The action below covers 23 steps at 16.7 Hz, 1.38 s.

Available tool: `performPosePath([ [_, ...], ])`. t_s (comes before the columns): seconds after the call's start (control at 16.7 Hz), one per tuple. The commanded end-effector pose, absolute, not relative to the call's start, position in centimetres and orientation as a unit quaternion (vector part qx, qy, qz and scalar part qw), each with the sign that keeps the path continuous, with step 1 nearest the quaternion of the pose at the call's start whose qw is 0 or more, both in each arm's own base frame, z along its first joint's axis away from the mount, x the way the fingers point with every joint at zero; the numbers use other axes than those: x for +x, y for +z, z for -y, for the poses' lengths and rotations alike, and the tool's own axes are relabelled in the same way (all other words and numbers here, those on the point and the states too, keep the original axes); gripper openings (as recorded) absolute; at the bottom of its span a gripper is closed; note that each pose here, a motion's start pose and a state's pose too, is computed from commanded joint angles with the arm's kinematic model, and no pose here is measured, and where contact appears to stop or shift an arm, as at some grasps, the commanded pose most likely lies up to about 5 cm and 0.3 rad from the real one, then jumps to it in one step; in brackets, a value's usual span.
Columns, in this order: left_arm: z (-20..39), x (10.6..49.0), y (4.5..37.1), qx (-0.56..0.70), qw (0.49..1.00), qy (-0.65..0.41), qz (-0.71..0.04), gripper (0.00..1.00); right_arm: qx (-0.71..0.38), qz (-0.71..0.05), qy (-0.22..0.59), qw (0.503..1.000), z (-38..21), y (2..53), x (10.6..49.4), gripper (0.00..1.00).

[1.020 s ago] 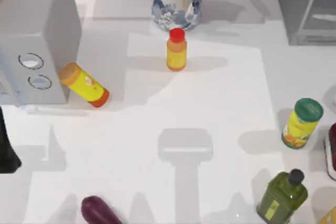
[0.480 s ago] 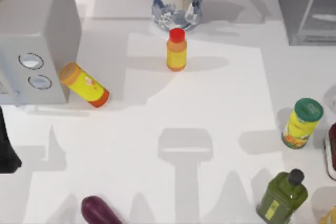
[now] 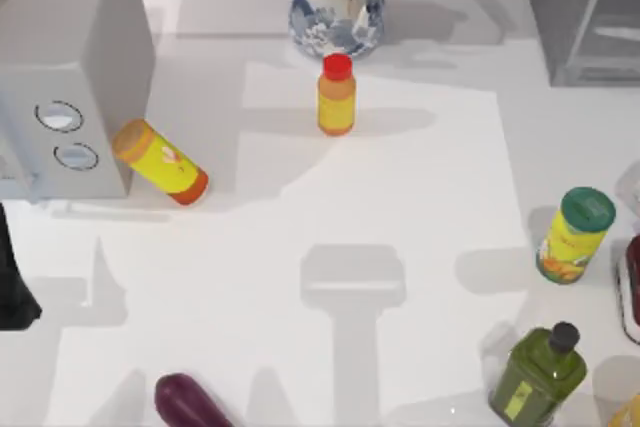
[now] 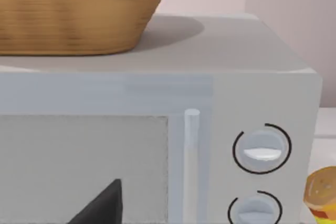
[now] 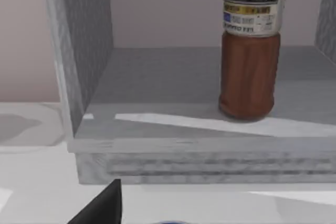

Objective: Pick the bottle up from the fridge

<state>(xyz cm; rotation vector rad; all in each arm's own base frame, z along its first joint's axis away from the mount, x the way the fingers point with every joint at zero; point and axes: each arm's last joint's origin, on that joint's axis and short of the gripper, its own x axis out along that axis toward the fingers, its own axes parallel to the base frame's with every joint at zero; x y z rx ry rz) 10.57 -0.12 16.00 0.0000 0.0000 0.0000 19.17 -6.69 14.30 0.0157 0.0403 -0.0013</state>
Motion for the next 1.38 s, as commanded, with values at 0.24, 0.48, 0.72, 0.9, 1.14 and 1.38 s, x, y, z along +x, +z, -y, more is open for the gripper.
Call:
performPosePath([
  [0.24, 0.1, 10.6, 16.0, 0.000, 1.000, 0.000, 0.000, 1.00, 0.007, -0.014, 0.000, 1.000, 8.8, 12.3, 20.1, 1.00],
  [0.48, 0.1, 10.6, 16.0, 0.000, 1.000, 0.000, 0.000, 1.00, 0.001, -0.002, 0.000, 1.000, 10.0, 11.2, 20.4, 1.00],
  [0.72, 0.1, 10.6, 16.0, 0.000, 1.000, 0.000, 0.000, 1.00, 0.000, 0.000, 0.000, 1.000, 10.2, 11.0, 20.5, 1.00],
  [0.9, 0.1, 10.6, 16.0, 0.000, 1.000, 0.000, 0.000, 1.00, 0.001, -0.002, 0.001, 1.000, 10.1, 11.0, 20.5, 1.00],
  [1.14, 0.1, 10.6, 16.0, 0.000, 1.000, 0.000, 0.000, 1.00, 0.002, -0.008, 0.001, 1.000, 10.8, 10.7, 23.3, 1.00],
  [1.38, 0.1, 10.6, 16.0, 0.000, 1.000, 0.000, 0.000, 1.00, -0.003, -0.003, -0.001, 1.000, 12.1, 11.2, 30.0, 1.00],
])
